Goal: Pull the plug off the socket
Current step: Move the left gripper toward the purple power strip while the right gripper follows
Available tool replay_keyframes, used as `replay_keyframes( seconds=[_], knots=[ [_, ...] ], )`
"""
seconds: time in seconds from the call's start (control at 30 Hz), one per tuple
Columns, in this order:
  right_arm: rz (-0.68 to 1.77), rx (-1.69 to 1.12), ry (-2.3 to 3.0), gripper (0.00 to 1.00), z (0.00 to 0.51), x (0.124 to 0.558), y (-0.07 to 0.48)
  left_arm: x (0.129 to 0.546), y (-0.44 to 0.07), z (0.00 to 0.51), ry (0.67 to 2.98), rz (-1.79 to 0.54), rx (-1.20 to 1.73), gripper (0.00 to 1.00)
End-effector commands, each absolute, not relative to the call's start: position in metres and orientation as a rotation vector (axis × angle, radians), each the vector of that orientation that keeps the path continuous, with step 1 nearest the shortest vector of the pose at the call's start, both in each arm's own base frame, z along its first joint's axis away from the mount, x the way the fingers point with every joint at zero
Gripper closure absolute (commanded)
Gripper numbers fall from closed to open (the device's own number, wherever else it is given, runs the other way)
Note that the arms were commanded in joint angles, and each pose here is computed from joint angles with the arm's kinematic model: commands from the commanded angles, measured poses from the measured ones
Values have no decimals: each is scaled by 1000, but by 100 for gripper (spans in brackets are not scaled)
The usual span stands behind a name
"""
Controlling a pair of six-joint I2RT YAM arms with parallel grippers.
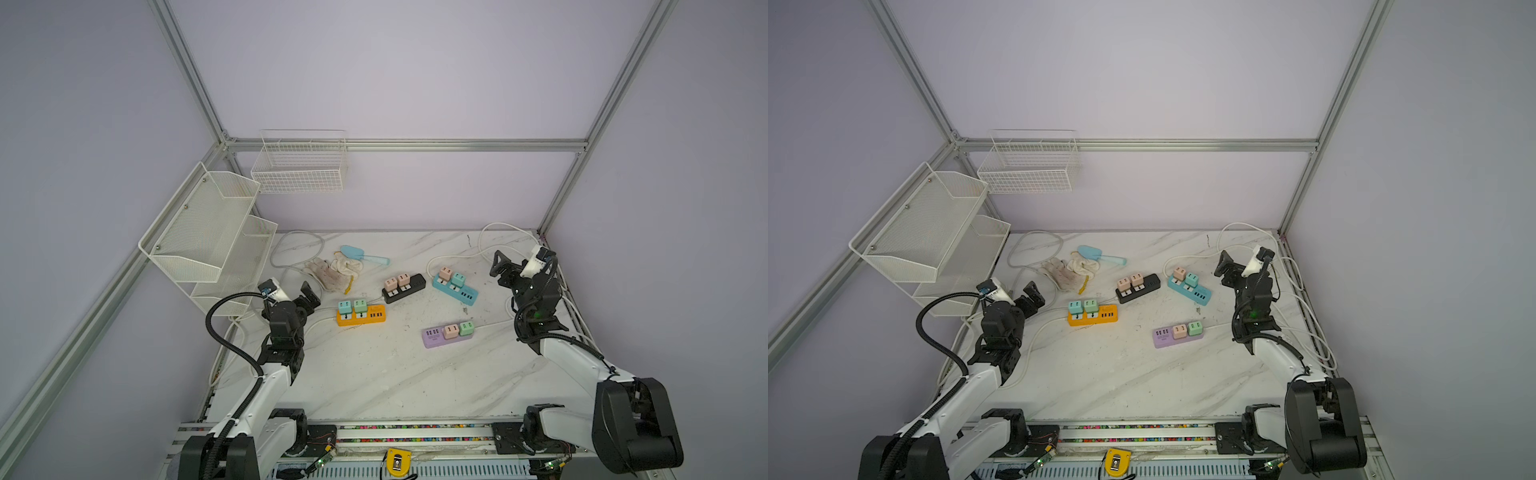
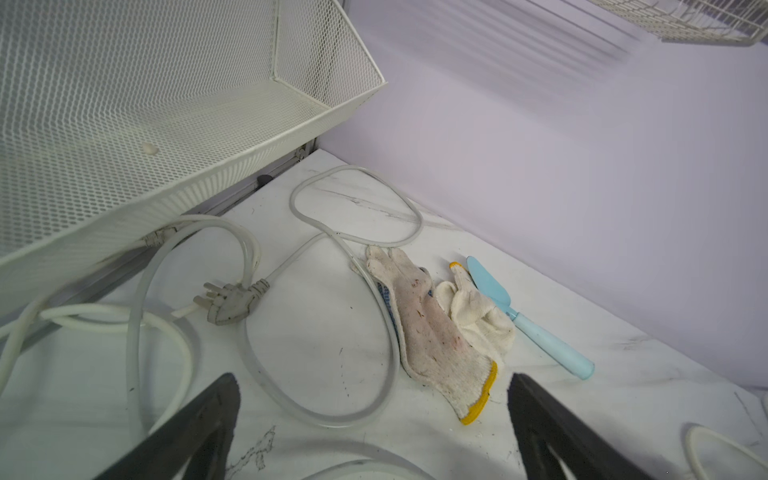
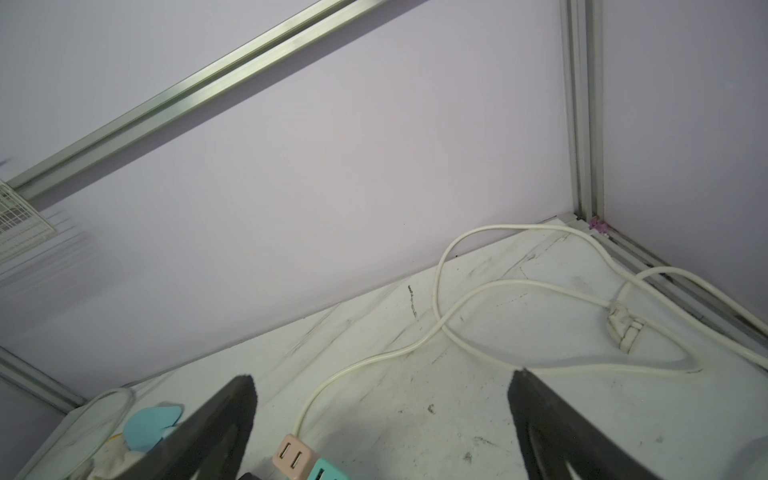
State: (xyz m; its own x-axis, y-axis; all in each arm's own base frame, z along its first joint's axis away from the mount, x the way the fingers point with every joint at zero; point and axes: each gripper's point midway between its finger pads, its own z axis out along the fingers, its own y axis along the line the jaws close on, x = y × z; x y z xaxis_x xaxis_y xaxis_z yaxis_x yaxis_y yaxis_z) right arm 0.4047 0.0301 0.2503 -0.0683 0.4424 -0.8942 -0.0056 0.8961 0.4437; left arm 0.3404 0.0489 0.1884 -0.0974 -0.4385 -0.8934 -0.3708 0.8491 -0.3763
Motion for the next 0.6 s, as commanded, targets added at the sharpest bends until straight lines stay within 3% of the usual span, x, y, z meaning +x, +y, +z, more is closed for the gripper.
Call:
replay_keyframes(
  seconds=[0.0, 0.33, 0.57],
  knots=[
    [538, 474, 1721, 3, 221, 398, 41, 345, 44, 196, 1693, -208, -726, 0],
    [603, 391, 2025, 3, 189, 399, 73, 352, -34, 205, 1869, -667, -537, 0],
    [667, 376, 2141, 3, 173, 377, 104, 330, -87, 205, 2003, -780, -408, 0]
  ],
)
